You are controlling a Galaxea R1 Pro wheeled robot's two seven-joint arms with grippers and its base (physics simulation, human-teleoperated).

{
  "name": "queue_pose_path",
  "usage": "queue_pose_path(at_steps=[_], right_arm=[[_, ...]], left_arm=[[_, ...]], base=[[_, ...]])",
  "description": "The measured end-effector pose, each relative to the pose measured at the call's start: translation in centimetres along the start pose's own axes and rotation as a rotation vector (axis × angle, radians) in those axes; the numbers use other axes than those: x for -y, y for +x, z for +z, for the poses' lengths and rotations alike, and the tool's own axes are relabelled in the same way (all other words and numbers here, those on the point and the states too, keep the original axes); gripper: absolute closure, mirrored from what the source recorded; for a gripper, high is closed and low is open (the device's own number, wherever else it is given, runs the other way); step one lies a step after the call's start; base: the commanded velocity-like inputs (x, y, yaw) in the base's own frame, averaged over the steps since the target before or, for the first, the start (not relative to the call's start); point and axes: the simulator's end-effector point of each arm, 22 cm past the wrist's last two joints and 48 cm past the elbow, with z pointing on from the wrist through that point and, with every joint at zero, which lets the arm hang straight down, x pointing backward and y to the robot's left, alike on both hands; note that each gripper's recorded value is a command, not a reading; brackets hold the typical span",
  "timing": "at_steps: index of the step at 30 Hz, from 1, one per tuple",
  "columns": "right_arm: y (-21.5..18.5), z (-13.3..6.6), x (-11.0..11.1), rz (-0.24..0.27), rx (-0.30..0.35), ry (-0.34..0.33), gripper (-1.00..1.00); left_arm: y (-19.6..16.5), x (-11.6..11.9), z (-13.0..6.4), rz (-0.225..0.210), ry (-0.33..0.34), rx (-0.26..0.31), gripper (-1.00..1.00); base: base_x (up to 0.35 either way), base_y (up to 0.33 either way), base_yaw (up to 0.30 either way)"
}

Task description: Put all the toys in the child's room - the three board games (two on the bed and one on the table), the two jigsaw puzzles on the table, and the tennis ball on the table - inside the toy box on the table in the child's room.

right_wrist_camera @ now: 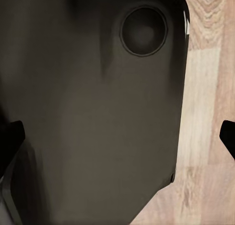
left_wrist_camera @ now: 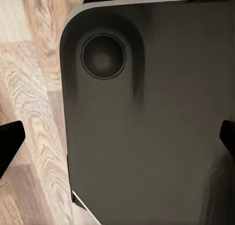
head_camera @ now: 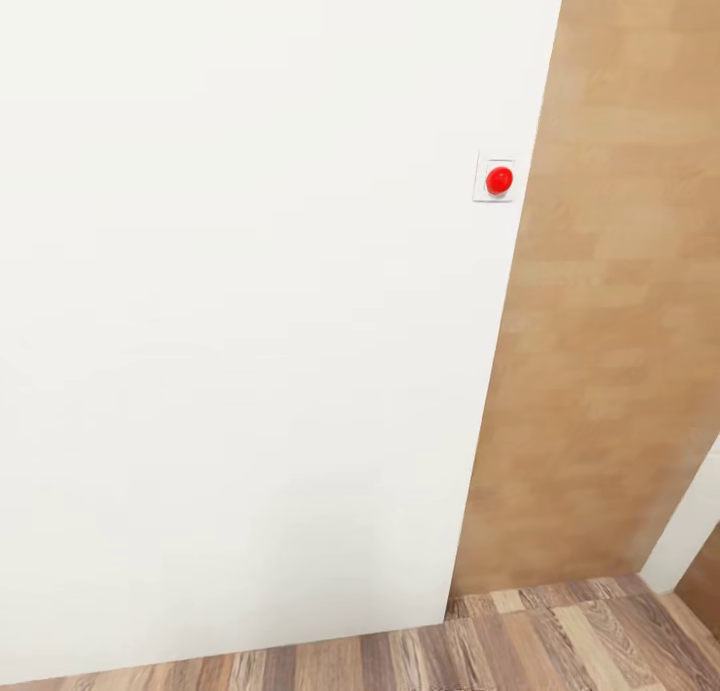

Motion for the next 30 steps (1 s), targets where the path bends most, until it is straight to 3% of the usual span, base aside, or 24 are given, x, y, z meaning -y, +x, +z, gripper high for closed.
queue_pose_path(at_steps=[30], right_arm=[[0.01, 0.0, 0.15, 0.001, 0.0, 0.002, -1.0]], left_arm=[[0.0, -0.02, 0.0, -0.001, 0.0, 0.0, -1.0]], base=[[0.0, 0.0, -0.259]])
